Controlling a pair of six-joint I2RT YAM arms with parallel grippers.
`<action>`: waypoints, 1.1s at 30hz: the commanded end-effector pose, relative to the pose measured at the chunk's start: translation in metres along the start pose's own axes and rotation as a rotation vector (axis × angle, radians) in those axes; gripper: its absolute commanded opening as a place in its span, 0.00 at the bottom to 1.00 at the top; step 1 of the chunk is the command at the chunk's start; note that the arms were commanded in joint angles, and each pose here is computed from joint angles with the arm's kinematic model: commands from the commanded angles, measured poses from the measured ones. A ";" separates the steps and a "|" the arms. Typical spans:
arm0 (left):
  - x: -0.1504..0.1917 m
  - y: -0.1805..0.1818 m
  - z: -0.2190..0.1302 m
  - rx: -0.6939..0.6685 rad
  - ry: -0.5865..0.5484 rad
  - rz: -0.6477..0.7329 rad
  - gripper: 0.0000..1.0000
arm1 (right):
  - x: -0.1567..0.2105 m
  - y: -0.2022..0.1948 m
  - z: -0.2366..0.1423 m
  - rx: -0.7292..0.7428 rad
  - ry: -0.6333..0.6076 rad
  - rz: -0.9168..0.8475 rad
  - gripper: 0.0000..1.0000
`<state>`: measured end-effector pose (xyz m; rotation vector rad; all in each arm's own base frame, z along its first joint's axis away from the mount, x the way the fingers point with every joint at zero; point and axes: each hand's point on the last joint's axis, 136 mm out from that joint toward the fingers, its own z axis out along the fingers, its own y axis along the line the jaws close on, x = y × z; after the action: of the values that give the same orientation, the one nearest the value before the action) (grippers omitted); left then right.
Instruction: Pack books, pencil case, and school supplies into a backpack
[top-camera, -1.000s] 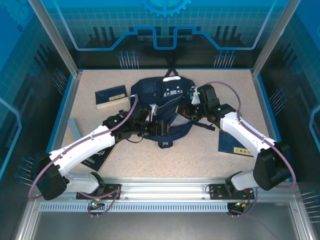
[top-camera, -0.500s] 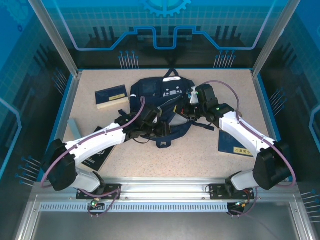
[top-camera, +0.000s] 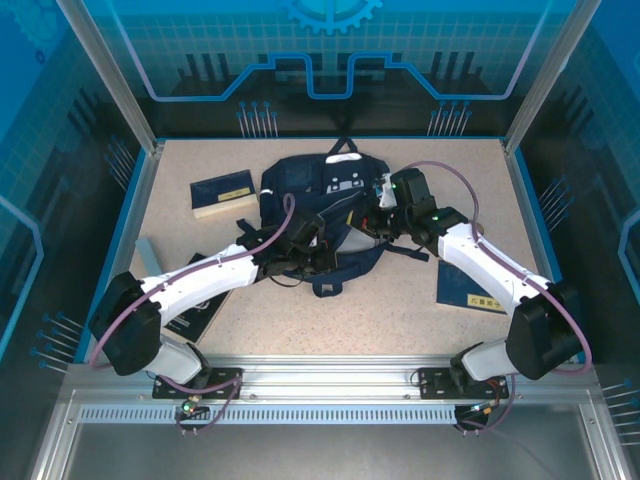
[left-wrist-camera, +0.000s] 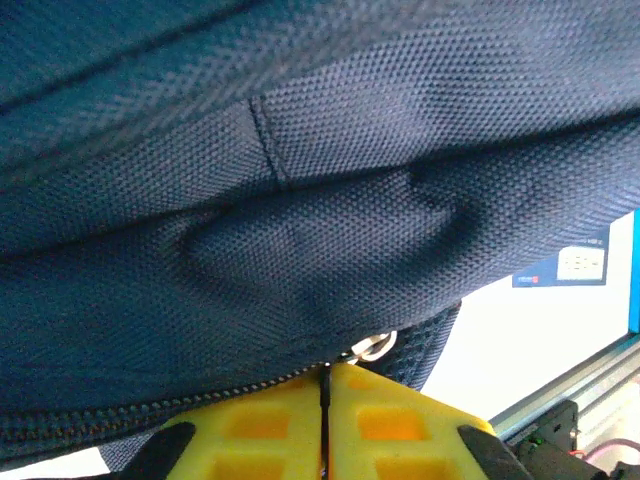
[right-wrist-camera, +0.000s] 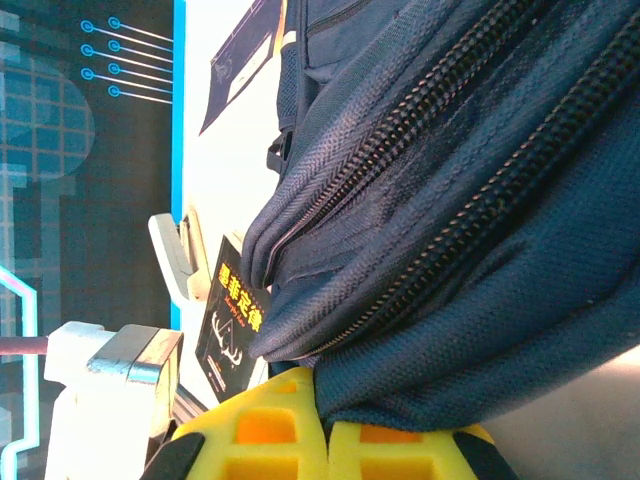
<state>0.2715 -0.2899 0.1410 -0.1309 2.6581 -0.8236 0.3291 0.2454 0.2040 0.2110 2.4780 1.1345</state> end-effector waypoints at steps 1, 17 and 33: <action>-0.004 0.013 -0.005 -0.070 -0.042 0.016 0.01 | -0.008 0.016 -0.011 -0.016 -0.045 -0.068 0.00; -0.002 0.003 -0.025 0.028 -0.120 0.046 0.33 | -0.002 0.065 -0.014 -0.205 -0.012 -0.188 0.00; -0.014 0.035 -0.026 -0.120 -0.228 -0.001 0.37 | 0.025 0.116 -0.002 -0.350 0.076 -0.305 0.00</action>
<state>0.2692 -0.2587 0.1449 -0.1721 2.5278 -0.6951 0.3132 0.2969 0.2267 -0.0801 2.4207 1.2669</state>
